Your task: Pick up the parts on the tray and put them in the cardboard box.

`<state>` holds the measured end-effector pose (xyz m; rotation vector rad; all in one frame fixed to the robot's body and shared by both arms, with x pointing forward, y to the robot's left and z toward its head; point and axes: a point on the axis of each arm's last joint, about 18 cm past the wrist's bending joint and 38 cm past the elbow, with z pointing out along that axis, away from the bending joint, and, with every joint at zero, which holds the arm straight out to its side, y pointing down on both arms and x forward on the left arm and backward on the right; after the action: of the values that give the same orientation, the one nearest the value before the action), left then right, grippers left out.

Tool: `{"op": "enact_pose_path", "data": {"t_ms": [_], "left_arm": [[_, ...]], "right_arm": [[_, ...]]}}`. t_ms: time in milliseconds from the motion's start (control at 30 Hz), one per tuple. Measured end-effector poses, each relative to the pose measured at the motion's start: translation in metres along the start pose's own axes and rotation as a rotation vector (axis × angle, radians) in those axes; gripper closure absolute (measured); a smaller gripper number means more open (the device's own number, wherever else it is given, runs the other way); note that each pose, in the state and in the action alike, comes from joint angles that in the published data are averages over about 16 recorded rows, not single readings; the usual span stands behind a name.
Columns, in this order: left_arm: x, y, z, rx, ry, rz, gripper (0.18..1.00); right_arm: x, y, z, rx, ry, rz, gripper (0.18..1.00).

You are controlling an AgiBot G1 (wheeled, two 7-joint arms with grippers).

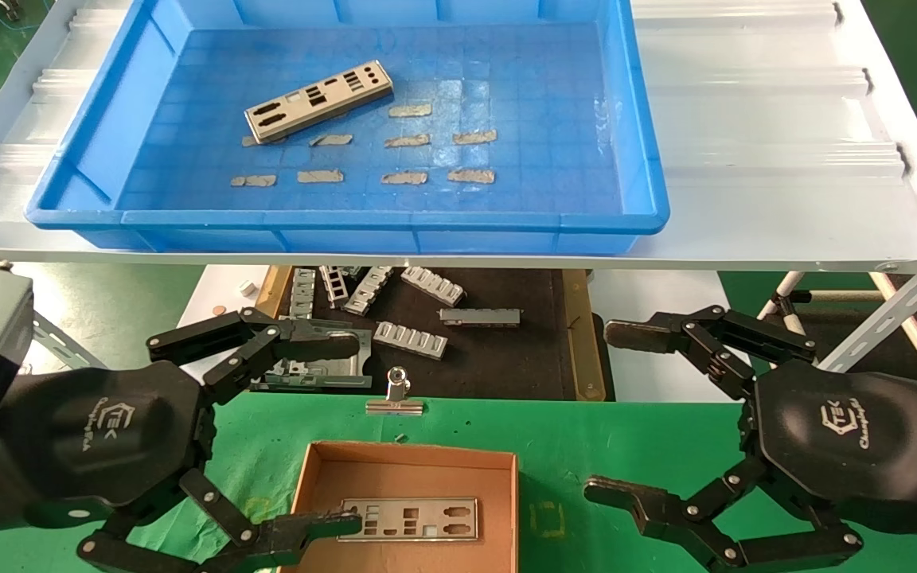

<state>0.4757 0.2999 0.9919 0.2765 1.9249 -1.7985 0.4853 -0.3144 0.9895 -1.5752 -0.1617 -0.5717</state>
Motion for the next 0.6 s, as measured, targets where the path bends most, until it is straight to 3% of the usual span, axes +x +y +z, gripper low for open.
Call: {"op": "enact_pose_path", "data": {"t_ms": [600], "left_arm": [[0.0,0.0,0.0,0.0,0.0,0.0,0.184]], "right_arm": [[0.0,0.0,0.0,0.0,0.0,0.0,0.178]]}}
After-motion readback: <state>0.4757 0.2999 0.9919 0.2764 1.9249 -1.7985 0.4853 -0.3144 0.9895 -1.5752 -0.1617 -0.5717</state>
